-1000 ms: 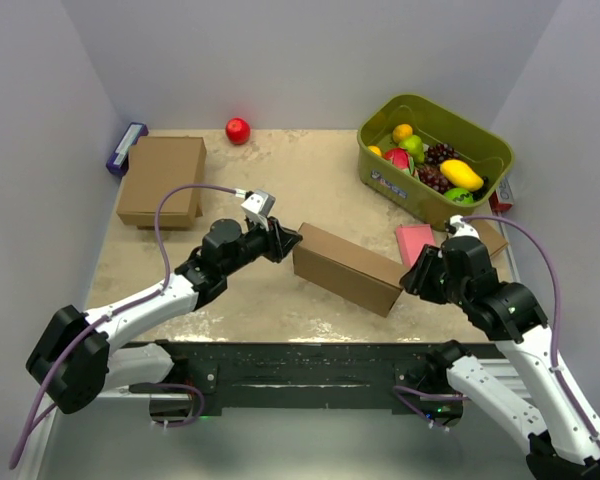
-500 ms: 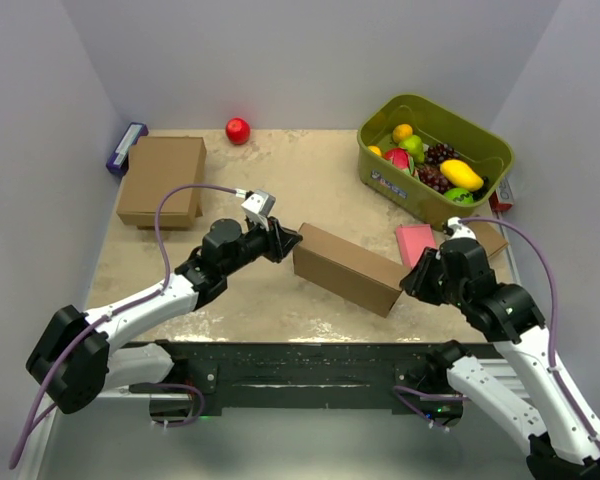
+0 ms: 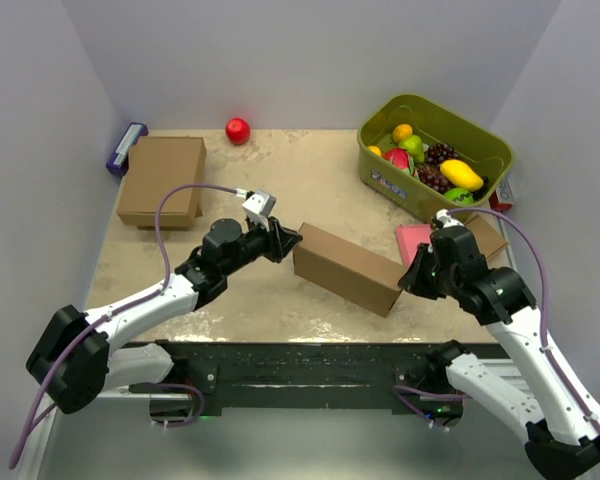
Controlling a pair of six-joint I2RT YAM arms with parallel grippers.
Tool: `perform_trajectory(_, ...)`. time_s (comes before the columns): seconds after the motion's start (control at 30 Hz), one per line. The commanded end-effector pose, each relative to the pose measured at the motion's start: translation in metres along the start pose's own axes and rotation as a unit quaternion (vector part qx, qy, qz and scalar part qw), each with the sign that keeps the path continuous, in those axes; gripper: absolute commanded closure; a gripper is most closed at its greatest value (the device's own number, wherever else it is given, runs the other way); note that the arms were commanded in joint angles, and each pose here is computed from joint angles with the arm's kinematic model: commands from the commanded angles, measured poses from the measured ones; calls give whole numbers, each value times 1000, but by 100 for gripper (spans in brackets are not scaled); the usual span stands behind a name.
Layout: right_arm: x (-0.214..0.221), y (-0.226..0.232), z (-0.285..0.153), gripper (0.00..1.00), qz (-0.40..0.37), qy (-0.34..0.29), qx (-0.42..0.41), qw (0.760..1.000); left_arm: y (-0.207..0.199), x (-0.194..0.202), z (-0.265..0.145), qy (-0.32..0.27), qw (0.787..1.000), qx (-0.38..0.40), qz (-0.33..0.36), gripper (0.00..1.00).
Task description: Fold the paper box
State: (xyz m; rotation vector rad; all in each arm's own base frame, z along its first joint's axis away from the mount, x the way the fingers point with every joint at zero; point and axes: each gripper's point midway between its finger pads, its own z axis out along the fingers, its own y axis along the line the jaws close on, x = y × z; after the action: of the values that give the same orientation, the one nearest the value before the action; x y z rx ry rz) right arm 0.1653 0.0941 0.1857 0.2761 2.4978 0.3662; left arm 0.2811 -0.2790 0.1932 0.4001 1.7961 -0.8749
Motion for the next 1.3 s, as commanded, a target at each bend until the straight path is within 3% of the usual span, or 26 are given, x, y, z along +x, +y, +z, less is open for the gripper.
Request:
perform_trajectory(0.0,54,-46,6,93,-41,125,98,986,30,60,-10,98,994,-47,10,75)
perform_trajectory(0.03,55,-45,5,100,-41,126,93,987,29,60,-10,98,994,-47,10,75)
perform_trajectory(0.33,54,-31,12,100,-29,116,54,991,39,60,-13,95,993,-72,13,77)
perform_trajectory(0.37,46,-12,17,100,-15,98,8,995,39,58,-13,90,993,-73,13,78)
perform_trajectory(0.53,36,26,37,100,1,55,-60,997,46,57,-27,66,993,-96,3,79)
perform_trajectory(0.63,31,73,42,100,-12,29,-129,991,46,58,-39,53,994,-100,-6,80)
perform_trajectory(0.83,20,122,51,100,-39,-14,-180,983,58,67,-68,28,990,-136,-27,78)
perform_trajectory(1.17,37,155,49,79,-77,-26,-219,972,65,87,-103,37,984,-165,-63,67)
perform_trajectory(1.23,43,156,46,71,-79,-23,-227,970,63,94,-109,53,982,-167,-70,59)
perform_trajectory(1.27,42,156,39,67,-75,-28,-236,968,62,93,-112,52,982,-165,-72,51)
